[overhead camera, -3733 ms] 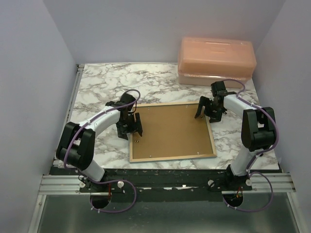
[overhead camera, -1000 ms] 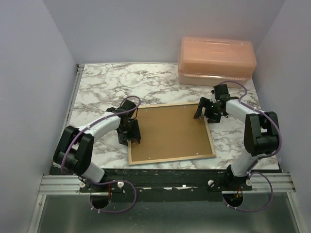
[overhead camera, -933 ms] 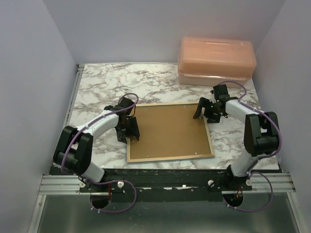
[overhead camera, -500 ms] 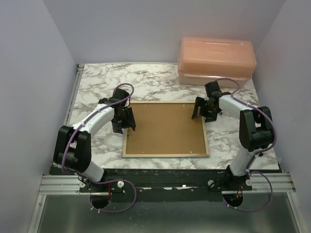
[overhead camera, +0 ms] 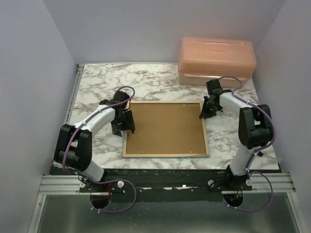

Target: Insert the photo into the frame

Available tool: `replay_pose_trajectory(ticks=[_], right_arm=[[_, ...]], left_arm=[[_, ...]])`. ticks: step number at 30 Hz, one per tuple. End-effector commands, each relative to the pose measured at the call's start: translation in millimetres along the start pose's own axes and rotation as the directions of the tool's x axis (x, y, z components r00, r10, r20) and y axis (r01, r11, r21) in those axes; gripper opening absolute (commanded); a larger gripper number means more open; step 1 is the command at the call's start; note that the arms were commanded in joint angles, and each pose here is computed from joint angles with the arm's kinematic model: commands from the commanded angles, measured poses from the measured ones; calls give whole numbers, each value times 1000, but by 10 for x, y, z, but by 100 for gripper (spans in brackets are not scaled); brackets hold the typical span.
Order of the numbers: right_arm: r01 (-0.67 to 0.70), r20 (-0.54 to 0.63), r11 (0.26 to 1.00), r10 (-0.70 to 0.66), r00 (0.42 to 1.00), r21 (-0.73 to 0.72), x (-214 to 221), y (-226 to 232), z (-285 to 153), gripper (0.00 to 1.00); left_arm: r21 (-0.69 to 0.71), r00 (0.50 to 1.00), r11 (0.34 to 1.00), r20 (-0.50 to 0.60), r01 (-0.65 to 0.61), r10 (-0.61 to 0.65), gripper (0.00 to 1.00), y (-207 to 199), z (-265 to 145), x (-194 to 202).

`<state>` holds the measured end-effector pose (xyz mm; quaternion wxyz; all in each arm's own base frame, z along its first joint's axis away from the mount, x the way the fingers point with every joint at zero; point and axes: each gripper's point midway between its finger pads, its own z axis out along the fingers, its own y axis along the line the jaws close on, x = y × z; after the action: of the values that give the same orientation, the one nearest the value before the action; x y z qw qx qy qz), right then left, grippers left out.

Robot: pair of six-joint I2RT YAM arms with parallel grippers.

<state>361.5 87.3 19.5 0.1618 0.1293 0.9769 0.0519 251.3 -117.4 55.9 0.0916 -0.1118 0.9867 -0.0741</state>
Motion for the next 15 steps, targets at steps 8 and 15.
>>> replay_pose_trajectory(ticks=[8, 15], right_arm=[[24, -64, 995, -18, 998, 97, 221, -203, 263, 18], [17, -56, 999, -16, 998, 28, 242, -97, 41, 73]], left_arm=[[-26, 999, 999, 38, -27, 28, 63, 109, -61, 8], [-24, 987, 996, 138, -85, 87, 63, 132, -331, -102]])
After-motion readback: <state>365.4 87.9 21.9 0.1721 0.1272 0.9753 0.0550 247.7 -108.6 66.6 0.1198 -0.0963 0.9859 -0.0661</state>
